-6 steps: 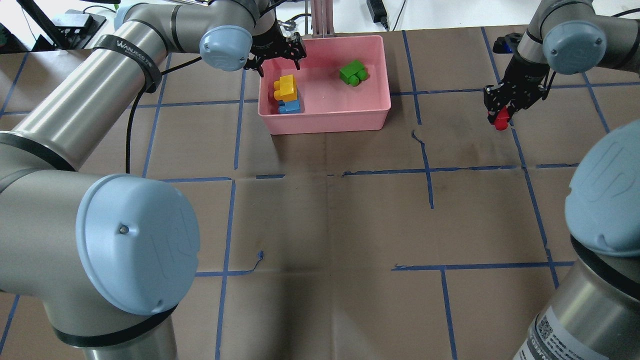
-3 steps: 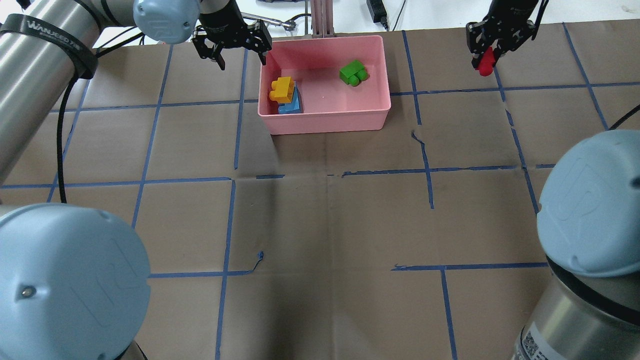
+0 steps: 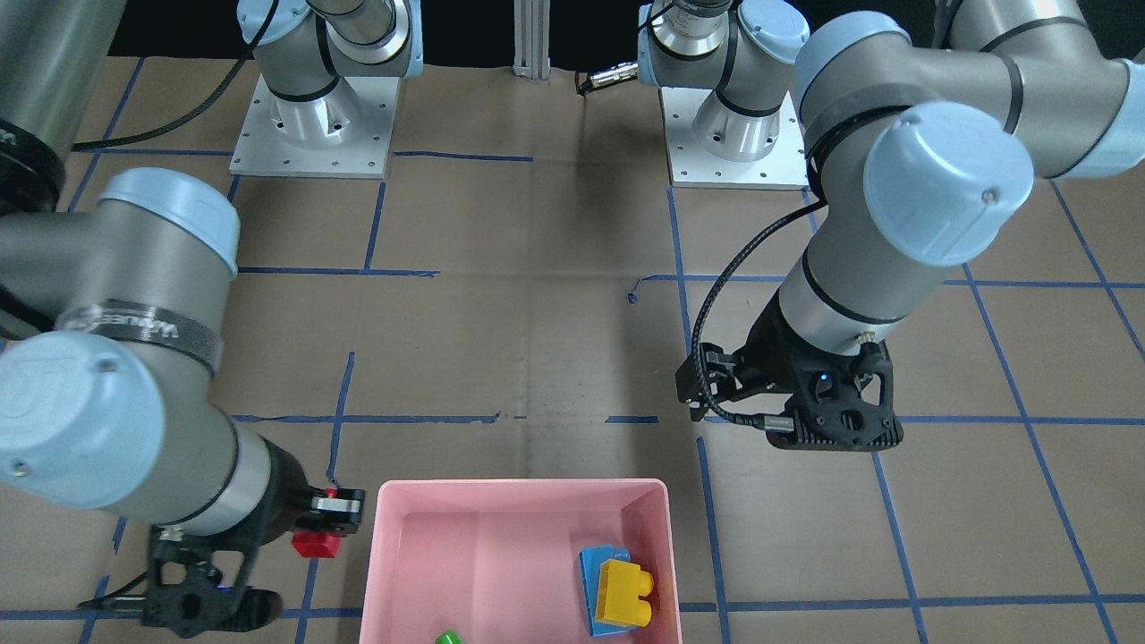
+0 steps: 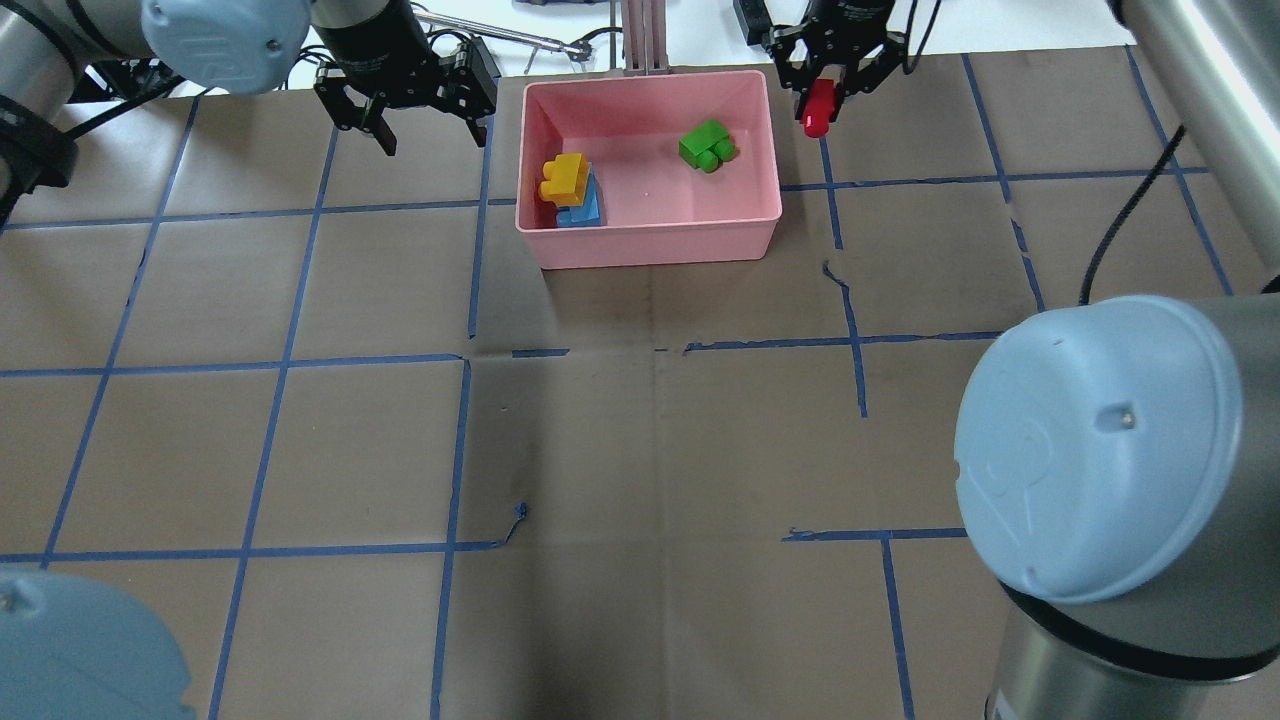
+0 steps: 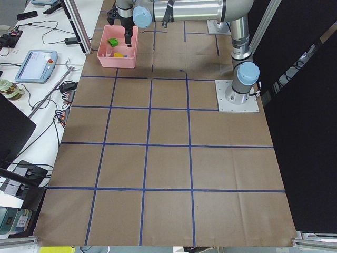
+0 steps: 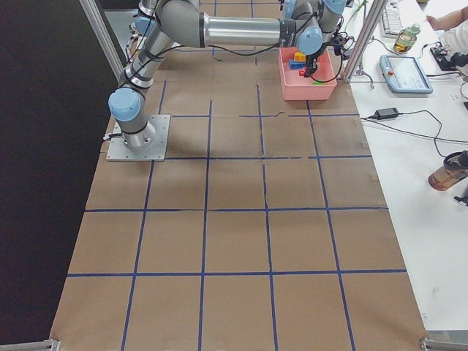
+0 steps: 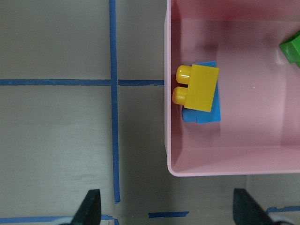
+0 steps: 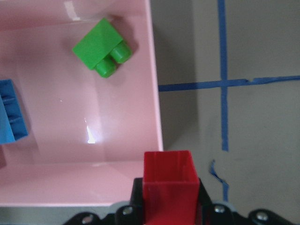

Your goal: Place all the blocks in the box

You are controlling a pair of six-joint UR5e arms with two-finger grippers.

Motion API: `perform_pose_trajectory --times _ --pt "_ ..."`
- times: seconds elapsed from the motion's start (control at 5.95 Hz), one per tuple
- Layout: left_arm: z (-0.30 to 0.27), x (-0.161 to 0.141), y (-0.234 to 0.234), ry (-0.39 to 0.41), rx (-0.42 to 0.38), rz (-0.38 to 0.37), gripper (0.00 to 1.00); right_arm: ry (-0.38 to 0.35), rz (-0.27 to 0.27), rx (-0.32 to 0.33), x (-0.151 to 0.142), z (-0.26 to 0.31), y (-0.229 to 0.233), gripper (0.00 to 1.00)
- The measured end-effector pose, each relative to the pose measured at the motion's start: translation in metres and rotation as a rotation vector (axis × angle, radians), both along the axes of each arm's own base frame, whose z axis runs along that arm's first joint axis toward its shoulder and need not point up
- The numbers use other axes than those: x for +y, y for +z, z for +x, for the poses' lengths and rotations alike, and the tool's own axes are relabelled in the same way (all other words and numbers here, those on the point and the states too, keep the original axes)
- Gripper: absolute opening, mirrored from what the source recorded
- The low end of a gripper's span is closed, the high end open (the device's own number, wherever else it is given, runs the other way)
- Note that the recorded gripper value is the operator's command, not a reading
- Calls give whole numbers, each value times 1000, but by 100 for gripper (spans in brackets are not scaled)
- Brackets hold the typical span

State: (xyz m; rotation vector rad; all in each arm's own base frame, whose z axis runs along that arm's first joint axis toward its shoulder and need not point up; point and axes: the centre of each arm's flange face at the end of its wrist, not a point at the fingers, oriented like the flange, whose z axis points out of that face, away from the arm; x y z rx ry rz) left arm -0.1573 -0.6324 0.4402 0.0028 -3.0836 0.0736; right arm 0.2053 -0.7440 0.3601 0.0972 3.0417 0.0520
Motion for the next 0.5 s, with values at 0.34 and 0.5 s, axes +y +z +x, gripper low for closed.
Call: perform_pose_trajectory --times 0.34,0.5 --pt "12 34 17 11 -45 13 99 -19 -12 -8 -11 50 -57 99" --pt "20 45 14 22 -51 25 99 -26 -7 -6 -13 58 -72 99"
